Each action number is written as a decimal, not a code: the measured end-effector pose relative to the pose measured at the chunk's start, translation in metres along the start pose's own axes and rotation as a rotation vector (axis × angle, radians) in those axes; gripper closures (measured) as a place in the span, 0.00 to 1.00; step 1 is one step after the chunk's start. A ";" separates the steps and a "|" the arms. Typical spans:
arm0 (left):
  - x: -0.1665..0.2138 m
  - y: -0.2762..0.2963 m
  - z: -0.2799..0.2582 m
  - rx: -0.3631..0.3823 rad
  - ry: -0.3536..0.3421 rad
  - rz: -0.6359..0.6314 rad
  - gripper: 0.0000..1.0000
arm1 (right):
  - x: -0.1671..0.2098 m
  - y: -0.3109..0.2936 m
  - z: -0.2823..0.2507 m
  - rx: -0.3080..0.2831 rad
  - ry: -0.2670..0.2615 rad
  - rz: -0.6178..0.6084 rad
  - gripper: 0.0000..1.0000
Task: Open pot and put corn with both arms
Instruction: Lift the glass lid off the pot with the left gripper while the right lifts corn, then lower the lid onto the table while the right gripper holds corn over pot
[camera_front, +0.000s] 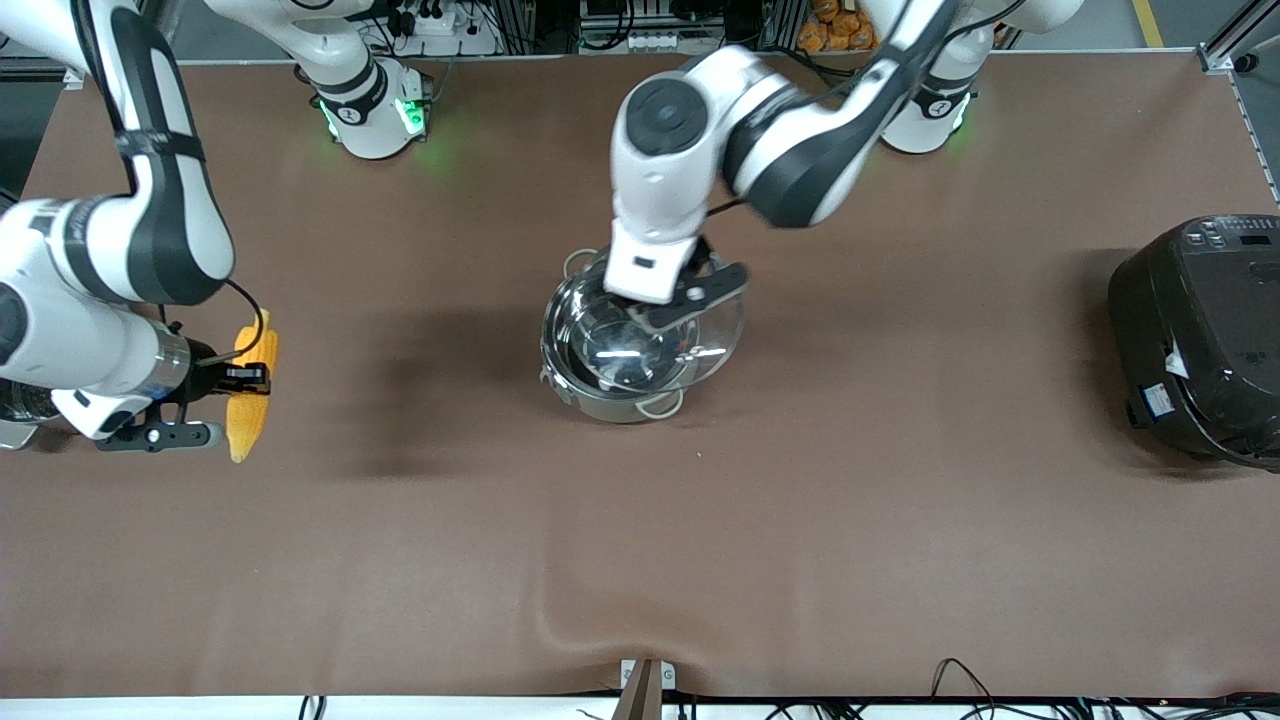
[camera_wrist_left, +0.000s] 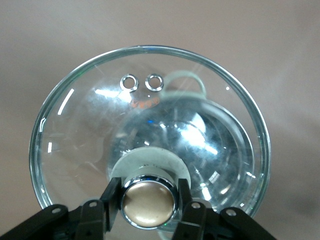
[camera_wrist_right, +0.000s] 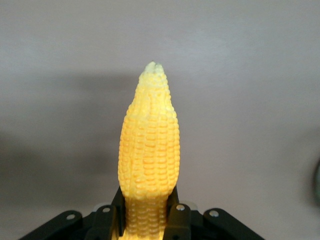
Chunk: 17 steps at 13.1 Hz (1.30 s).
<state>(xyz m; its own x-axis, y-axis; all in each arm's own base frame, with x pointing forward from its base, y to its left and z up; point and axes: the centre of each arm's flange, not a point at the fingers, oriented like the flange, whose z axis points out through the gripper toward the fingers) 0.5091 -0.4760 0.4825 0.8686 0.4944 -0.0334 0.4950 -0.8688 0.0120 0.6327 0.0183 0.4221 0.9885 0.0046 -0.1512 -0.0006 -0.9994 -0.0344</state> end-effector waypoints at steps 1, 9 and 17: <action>0.022 -0.018 -0.010 0.023 -0.001 0.008 0.50 | -0.001 -0.018 -0.013 0.028 0.002 0.022 0.66; 0.244 -0.221 0.058 0.074 -0.035 0.217 0.50 | -0.084 -0.291 -0.051 0.019 0.046 0.178 0.66; 0.247 -0.324 0.198 0.052 -0.038 0.255 0.50 | -0.124 -0.437 0.053 -0.003 0.105 0.281 0.66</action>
<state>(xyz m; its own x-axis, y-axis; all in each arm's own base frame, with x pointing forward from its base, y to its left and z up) 0.5587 -0.0779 0.2729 0.9631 0.2591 -0.0733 0.2578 -0.9658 -0.0267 0.5025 0.4561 0.4032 0.9598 -0.2758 -0.0515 -0.2763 -0.9611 -0.0031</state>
